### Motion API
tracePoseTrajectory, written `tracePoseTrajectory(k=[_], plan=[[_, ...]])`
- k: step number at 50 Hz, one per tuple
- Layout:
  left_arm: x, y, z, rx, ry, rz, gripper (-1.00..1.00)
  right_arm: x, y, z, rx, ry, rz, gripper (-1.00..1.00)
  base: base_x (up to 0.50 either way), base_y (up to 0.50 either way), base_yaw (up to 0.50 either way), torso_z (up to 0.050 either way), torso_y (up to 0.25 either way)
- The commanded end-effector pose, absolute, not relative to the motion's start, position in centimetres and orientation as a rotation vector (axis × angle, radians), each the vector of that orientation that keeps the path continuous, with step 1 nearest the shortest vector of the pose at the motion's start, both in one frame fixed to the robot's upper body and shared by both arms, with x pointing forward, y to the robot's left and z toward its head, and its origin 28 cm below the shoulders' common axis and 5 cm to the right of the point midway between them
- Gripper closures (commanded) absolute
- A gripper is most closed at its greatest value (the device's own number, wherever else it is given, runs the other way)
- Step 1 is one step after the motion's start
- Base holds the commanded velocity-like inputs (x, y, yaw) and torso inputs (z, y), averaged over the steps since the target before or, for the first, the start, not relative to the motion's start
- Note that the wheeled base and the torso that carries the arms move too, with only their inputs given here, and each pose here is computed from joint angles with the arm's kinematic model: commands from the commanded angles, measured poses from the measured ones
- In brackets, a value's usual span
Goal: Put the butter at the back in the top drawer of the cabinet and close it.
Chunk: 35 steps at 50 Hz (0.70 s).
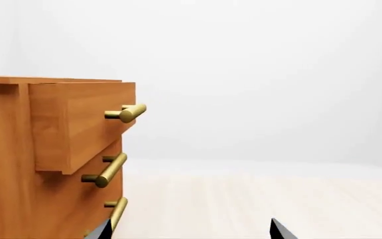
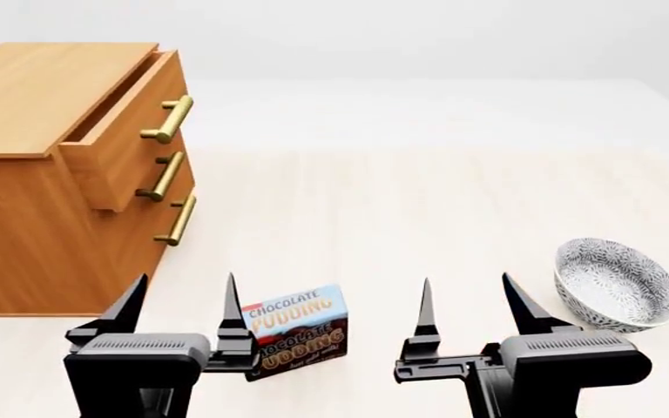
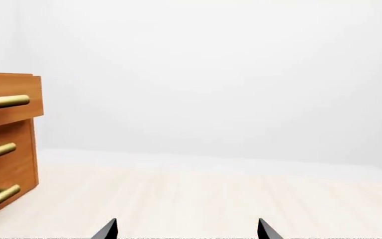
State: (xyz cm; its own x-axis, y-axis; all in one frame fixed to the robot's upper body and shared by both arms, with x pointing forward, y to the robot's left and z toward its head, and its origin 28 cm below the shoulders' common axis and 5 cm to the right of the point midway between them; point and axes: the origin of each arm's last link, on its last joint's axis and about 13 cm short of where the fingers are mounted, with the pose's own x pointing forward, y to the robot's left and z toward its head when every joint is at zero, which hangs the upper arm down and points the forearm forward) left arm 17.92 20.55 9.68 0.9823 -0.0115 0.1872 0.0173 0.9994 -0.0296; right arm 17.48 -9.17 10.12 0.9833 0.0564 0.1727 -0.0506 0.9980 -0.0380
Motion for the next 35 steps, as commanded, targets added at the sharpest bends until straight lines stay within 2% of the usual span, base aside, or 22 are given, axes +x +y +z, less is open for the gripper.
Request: tracePoseTrajectory(k=[1,10,23,27,35], plan=[[17.9,20.5,9.6,-0.034,-0.185,-0.019,-1.0,17.5,-9.1,10.1,-0.031,-0.167,0.062,-1.0,0.23,0.0,0.0,0.0,0.0],[18.0,20.5,9.5,-0.035,-0.181,-0.02,-1.0,17.5,-9.1,10.2,-0.027,-0.169,0.063,-1.0,0.5,0.0,0.0,0.0,0.0],[19.0,20.6,10.5,-0.014,-0.177,-0.019,-1.0,17.5,-9.2,10.2,-0.03,-0.183,0.058,-1.0,0.0,0.0,0.0,0.0,0.0],[20.9,20.7,13.5,0.047,-0.197,-0.018,-1.0,17.4,-9.2,10.2,-0.03,-0.182,0.059,-1.0,0.0,0.0,0.0,0.0,0.0],[24.4,21.1,21.8,0.036,-0.181,-0.052,-1.0,17.2,-9.3,10.4,-0.022,-0.186,0.055,-1.0,0.0,0.0,0.0,0.0,0.0]])
